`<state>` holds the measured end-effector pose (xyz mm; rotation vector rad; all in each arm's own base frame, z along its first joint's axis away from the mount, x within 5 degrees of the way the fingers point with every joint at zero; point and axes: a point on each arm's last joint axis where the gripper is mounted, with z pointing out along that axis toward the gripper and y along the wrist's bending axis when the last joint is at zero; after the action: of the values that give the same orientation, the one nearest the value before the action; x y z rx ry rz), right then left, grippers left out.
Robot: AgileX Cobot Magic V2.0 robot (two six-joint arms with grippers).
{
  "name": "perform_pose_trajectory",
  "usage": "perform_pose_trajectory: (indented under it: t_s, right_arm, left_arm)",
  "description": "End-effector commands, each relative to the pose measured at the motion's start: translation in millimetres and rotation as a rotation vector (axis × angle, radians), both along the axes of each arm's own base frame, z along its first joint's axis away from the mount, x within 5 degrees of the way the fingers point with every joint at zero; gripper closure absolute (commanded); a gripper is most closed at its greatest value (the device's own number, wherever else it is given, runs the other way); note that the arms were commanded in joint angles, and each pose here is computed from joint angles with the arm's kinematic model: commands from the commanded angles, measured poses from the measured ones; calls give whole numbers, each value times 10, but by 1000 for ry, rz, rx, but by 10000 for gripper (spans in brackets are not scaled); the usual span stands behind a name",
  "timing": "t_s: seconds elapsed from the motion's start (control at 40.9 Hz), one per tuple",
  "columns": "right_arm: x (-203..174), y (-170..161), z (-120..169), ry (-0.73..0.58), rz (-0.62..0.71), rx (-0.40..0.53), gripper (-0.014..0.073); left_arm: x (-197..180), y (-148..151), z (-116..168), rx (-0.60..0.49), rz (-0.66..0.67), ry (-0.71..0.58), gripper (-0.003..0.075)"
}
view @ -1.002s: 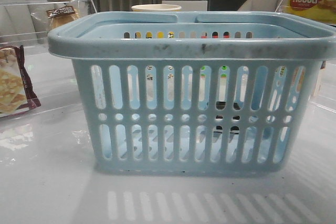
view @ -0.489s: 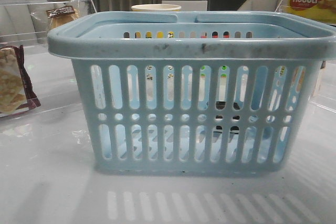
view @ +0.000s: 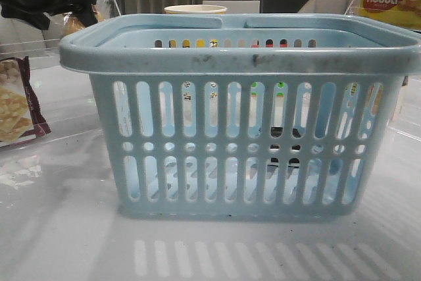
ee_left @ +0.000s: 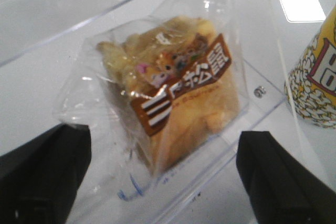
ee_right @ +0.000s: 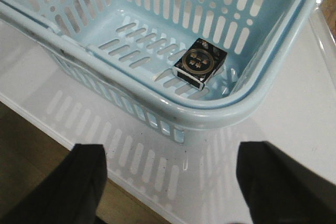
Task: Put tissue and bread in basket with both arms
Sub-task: 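Grasp the wrapped bread pastry on the shelf with the left gripper, then carry the bread over the basket and drop it inside with left gripper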
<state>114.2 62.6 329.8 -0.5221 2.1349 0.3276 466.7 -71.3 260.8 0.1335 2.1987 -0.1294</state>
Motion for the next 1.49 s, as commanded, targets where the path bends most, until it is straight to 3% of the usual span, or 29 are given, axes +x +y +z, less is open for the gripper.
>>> perform_pose_trajectory:
  t_s: [0.0, 0.147, 0.367, 0.464, 0.66, 0.806, 0.953, 1.075, 1.173, 1.246, 1.393, 1.466]
  right_arm:
    - [24, 4, 134, -92, 1, 27, -16]
    - [24, 4, 134, -92, 1, 27, -16]
    - [24, 4, 134, -92, 1, 27, -16]
    - [24, 4, 134, -92, 1, 27, -16]
    - [24, 4, 134, -92, 1, 27, -16]
    - [24, 4, 134, -92, 1, 27, -16]
    - [24, 4, 134, -92, 1, 27, -16]
    - [24, 4, 134, -92, 1, 27, -16]
    - [24, 4, 134, -92, 1, 27, -16]
    - [24, 4, 134, -92, 1, 27, -16]
    - [24, 4, 134, -92, 1, 27, -16]
    - [24, 4, 134, -92, 1, 27, -16]
  left_arm:
    - [49, -7, 410, -43, 14, -195, 169]
    - [78, -7, 446, -51, 18, -255, 374]
    - [-14, -9, 559, -48, 11, -223, 624]
    - [-151, -9, 730, -59, 6, -188, 629]
    - [-663, -41, 1365, -68, -34, -197, 630]
    - [-1168, -235, 1782, -10, -160, -218, 630]
    - [-1634, -562, 1982, 56, -346, -204, 630]
    - [-1882, -905, 1931, 64, -483, -150, 630]
    - [-1961, -1140, 1786, 64, -555, -135, 623]
    - [-1997, -1302, 1636, 74, -603, -119, 567]
    - [-1943, -1437, 1465, 85, -621, -112, 252]
    - [-1957, -1428, 1482, 80, -620, -114, 155]
